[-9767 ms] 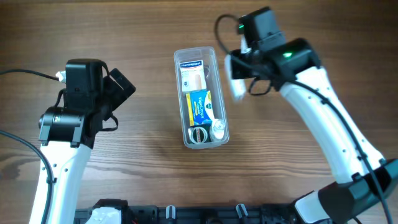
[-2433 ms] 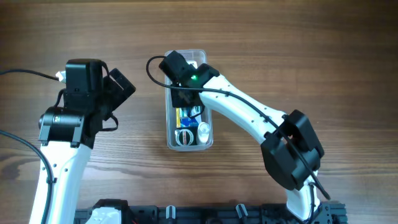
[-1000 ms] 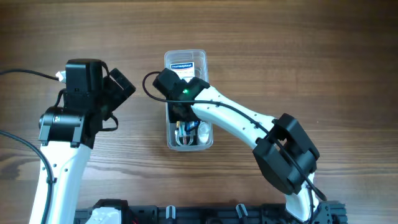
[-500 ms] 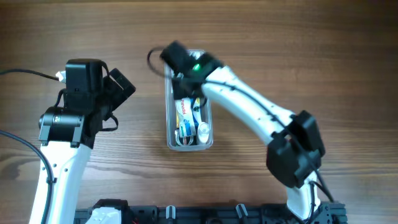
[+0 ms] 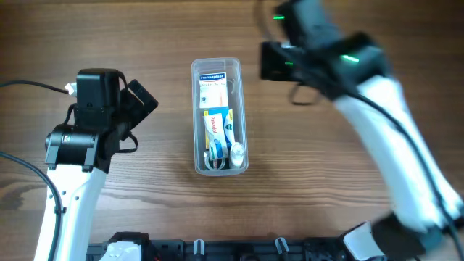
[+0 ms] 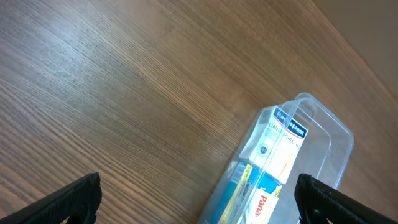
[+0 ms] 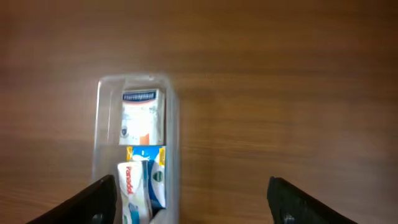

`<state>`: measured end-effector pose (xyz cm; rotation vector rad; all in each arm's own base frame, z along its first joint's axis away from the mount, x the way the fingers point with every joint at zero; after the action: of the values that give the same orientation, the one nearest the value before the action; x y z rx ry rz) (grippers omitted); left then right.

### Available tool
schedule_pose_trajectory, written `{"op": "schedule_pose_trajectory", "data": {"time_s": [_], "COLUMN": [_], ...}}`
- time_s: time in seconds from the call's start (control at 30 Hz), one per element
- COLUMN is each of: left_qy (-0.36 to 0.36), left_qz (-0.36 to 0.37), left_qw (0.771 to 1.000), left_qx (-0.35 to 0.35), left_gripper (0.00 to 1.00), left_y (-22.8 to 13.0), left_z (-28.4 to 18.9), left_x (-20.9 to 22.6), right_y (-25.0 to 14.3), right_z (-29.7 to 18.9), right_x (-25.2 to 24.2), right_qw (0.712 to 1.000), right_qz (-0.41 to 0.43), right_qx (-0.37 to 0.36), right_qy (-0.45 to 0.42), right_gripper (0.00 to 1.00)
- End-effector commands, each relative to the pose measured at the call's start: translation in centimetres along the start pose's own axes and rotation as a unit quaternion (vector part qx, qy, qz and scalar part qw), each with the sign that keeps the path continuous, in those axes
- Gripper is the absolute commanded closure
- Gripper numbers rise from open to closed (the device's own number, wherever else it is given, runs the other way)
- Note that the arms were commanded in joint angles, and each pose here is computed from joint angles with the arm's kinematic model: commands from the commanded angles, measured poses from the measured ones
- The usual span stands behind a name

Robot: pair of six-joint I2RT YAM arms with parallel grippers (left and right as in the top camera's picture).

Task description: Pack container

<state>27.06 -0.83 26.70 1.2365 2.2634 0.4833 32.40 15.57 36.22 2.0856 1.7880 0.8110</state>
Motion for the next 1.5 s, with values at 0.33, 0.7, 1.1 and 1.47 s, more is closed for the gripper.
{"op": "schedule_pose_trajectory", "data": {"time_s": [0.33, 0.7, 1.1, 1.47], "left_qy": [0.002, 0.002, 0.002, 0.002], "left_qz": [0.002, 0.002, 0.002, 0.002], "left_qw": [1.000, 1.000, 1.000, 1.000], "left_qx": [-0.018, -0.018, -0.018, -0.018], "left_gripper": [0.00, 0.00, 0.00, 0.00], "left_y": [0.7, 0.7, 0.7, 0.7], "left_z": [-0.7, -0.7, -0.7, -0.7], "left_x": [0.1, 0.1, 0.1, 0.1], "right_y": [-11.8, -27.4, -32.5, -32.3], "right_z": [-26.3, -35.1, -35.4, -34.7], "right_x": [-13.7, -23.5, -26.1, -25.0], "right_qw": [0.969, 0.867, 0.828, 0.837], "right_qz": [0.083, 0.071, 0.016, -0.008], "right_qx": [-0.207, -0.383, -0.441, -0.415], "right_qy": [0.108, 0.310, 0.346, 0.356], "right_gripper": [0.12, 0.00, 0.00, 0.00]}}
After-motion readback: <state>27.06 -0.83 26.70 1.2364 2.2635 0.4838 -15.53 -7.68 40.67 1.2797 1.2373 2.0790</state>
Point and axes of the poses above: each gripper's point midway between its finger pads, its own z axis out along the fingers, its own x axis along the line the jaws close on, y = z × x, the point moved 6 cm from there along -z, back along the fingers, and after that the axes turned 9 degrees about z, right-handed, at the moved point
